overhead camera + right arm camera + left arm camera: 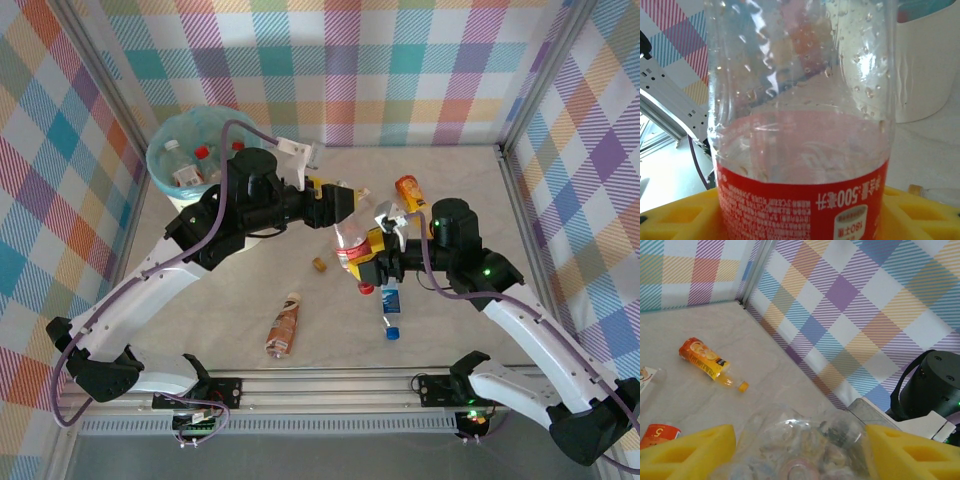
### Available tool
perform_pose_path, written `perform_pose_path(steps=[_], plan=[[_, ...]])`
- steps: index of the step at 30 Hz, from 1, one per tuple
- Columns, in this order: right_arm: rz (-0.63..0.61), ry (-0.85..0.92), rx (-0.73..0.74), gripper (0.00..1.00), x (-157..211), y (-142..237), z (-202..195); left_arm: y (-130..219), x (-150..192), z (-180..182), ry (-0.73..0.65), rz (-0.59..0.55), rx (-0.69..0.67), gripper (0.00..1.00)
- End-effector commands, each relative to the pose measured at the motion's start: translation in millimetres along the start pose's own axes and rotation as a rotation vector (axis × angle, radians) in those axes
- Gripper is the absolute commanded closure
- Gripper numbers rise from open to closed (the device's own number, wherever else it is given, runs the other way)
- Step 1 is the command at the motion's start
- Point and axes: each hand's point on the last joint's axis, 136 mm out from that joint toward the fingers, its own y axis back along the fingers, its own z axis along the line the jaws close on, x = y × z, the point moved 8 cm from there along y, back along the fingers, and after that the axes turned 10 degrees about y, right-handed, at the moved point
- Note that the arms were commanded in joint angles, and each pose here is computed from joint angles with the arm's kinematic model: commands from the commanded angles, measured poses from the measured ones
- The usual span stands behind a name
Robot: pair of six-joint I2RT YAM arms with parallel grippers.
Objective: Put the plastic bottles in the bin
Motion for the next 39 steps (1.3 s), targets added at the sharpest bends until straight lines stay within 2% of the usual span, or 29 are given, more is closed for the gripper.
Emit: perform_pose_path(steps=[1, 8, 16, 25, 31, 34, 39], plan=[[-0.057, 0.077, 0.006, 0.30, -20, 7, 6, 15, -7, -5, 0.000, -0.072, -0.015, 0.39], [-0.104, 0.085, 0.033, 0.15, -34, 11, 7, 49, -24, -4, 0.003, -0.223, -0.111, 0.52], [-0.119, 0.083, 0.095, 0.15, -43, 12, 2, 117, -72, 7, -0.118, -0.463, -0.399, 0.52], [-0.115, 0.073, 0.089, 0.16, -47, 11, 4, 183, -142, 50, -0.160, -0.721, -0.722, 0.55], [-0.102, 0.069, 0.088, 0.18, -48, 12, 7, 201, -180, 78, -0.168, -0.807, -0.836, 0.56], [-0.109, 0.051, 0.081, 0.19, -50, 9, 8, 208, -194, 100, -0.128, -0.830, -0.888, 0.56], [-0.028, 0.119, 0.054, 0.19, -62, -21, 22, 215, -207, 132, -0.073, -0.847, -0.930, 0.57]])
